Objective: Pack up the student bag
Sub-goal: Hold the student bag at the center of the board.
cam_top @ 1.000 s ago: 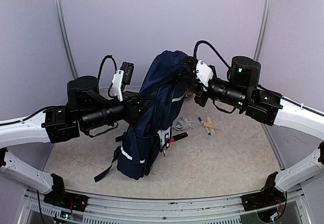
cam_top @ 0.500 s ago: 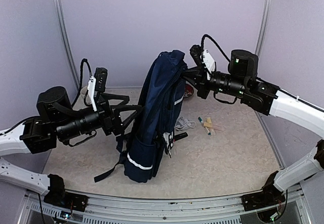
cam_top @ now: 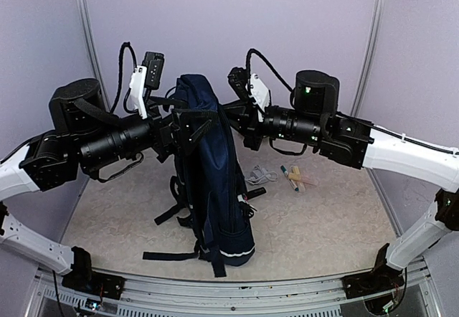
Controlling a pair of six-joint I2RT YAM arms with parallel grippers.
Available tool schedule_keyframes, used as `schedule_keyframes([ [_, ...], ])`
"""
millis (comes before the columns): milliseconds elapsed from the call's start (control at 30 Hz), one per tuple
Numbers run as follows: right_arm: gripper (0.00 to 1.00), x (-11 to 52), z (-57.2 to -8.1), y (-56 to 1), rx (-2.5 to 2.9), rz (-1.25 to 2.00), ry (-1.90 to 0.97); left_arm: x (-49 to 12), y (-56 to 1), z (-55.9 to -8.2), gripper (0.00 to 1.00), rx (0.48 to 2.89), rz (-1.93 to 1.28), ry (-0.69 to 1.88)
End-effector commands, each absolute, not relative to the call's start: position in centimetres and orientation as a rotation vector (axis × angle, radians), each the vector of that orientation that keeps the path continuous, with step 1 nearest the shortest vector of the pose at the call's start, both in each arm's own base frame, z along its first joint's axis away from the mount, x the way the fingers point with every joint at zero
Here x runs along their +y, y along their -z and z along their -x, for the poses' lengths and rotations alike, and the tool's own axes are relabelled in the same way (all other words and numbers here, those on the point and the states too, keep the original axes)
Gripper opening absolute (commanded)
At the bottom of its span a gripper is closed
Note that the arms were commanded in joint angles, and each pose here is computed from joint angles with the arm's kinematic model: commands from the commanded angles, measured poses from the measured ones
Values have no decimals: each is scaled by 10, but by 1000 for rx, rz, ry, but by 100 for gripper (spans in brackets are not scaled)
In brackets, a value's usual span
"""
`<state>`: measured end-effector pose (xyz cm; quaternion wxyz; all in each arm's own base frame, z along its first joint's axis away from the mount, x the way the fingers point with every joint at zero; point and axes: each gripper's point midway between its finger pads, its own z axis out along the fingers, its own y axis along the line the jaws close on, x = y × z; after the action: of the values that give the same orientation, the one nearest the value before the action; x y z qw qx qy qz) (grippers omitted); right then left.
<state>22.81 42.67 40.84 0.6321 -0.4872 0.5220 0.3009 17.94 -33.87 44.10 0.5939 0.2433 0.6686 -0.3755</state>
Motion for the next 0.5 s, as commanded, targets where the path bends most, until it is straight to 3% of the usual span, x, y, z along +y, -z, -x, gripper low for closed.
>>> schedule_keyframes([
  [0, 0, 434, -215, -467, 1039, 980, -750, -311, -415, -192, 99, 1670, -438, 779],
  [367, 0, 461, -198, -470, 1015, 989, -756, -287, -382, -200, 99, 1771, -360, 701],
  [467, 0, 467, -196, -471, 1016, 996, -755, -298, -378, -198, 90, 1768, -408, 737],
])
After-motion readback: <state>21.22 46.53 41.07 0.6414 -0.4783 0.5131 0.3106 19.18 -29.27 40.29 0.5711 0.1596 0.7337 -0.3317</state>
